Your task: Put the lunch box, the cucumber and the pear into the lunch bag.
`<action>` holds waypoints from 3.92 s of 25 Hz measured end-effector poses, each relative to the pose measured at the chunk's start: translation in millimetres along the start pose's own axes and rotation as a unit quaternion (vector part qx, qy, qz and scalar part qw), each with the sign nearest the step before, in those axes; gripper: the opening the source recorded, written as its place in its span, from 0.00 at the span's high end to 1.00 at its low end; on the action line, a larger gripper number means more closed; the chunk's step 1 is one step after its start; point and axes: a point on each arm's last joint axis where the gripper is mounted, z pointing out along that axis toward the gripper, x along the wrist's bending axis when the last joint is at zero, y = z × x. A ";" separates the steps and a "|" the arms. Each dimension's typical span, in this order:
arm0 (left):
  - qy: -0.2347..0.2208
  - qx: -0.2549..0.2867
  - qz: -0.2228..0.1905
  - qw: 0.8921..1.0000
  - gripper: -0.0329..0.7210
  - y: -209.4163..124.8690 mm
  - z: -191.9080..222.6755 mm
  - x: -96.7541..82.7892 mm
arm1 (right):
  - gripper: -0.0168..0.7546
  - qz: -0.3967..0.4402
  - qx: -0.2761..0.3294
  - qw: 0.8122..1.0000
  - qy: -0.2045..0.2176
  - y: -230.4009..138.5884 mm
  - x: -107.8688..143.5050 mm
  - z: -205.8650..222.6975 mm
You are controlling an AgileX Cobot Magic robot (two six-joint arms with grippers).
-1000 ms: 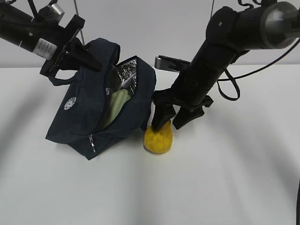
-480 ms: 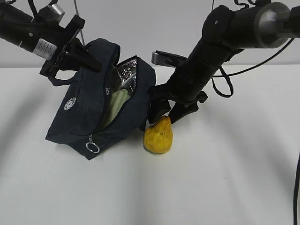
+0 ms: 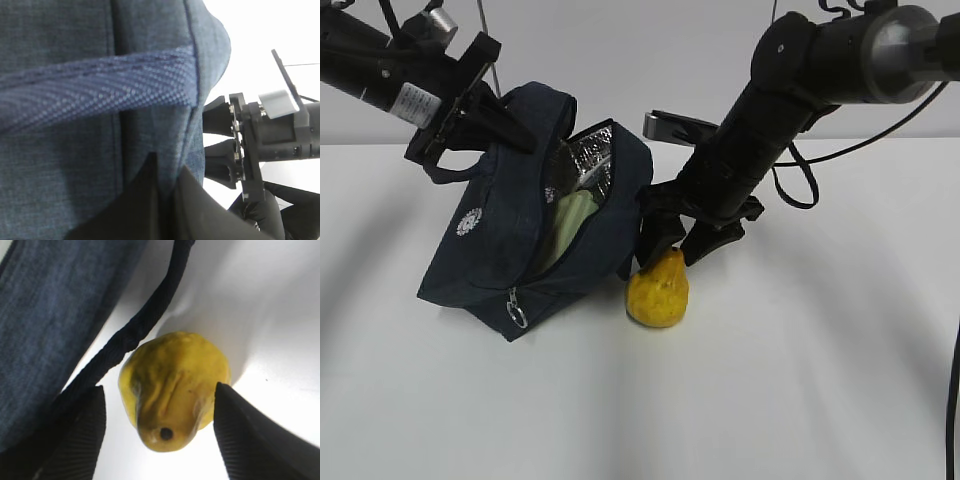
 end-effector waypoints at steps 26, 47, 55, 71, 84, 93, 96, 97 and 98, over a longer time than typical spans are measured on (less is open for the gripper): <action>0.001 0.001 0.001 1.000 0.96 -0.1 0.0 0.2 | 0.54 -0.006 0.033 0.999 -0.021 0.7 -7.5 4.9; 0.005 0.005 0.003 1.000 0.96 -0.8 0.0 0.9 | 0.55 -0.046 -0.122 0.985 -0.115 62.3 28.1 -118.7; 0.005 0.005 0.003 1.000 0.96 -0.9 0.0 1.0 | 0.55 -0.039 -0.124 0.991 -0.027 68.2 47.0 -103.1; 0.006 0.004 0.003 1.000 0.96 -0.8 0.0 1.0 | 0.16 -0.031 -0.107 0.988 0.103 81.1 50.9 -38.3; 0.006 0.004 0.003 1.000 0.96 -0.8 0.0 1.0 | 0.25 0.008 -0.120 0.992 -0.035 75.7 6.1 -85.2; 0.006 0.004 0.003 1.000 0.96 -0.7 0.0 1.0 | 0.25 0.041 -0.051 0.998 -0.023 57.0 -7.3 -48.8; 0.006 0.004 0.003 1.000 0.96 -0.7 0.0 1.0 | 0.26 0.049 -0.038 0.998 -0.005 52.7 -7.4 -40.4; 0.006 0.004 0.003 1.000 0.96 -0.7 0.0 1.0 | 0.27 0.050 -0.035 0.998 0.002 51.4 -7.2 -38.0; 0.006 0.004 0.003 1.000 0.96 -0.7 0.0 1.0 | 0.28 0.048 -0.031 0.998 0.007 50.3 -7.5 -35.0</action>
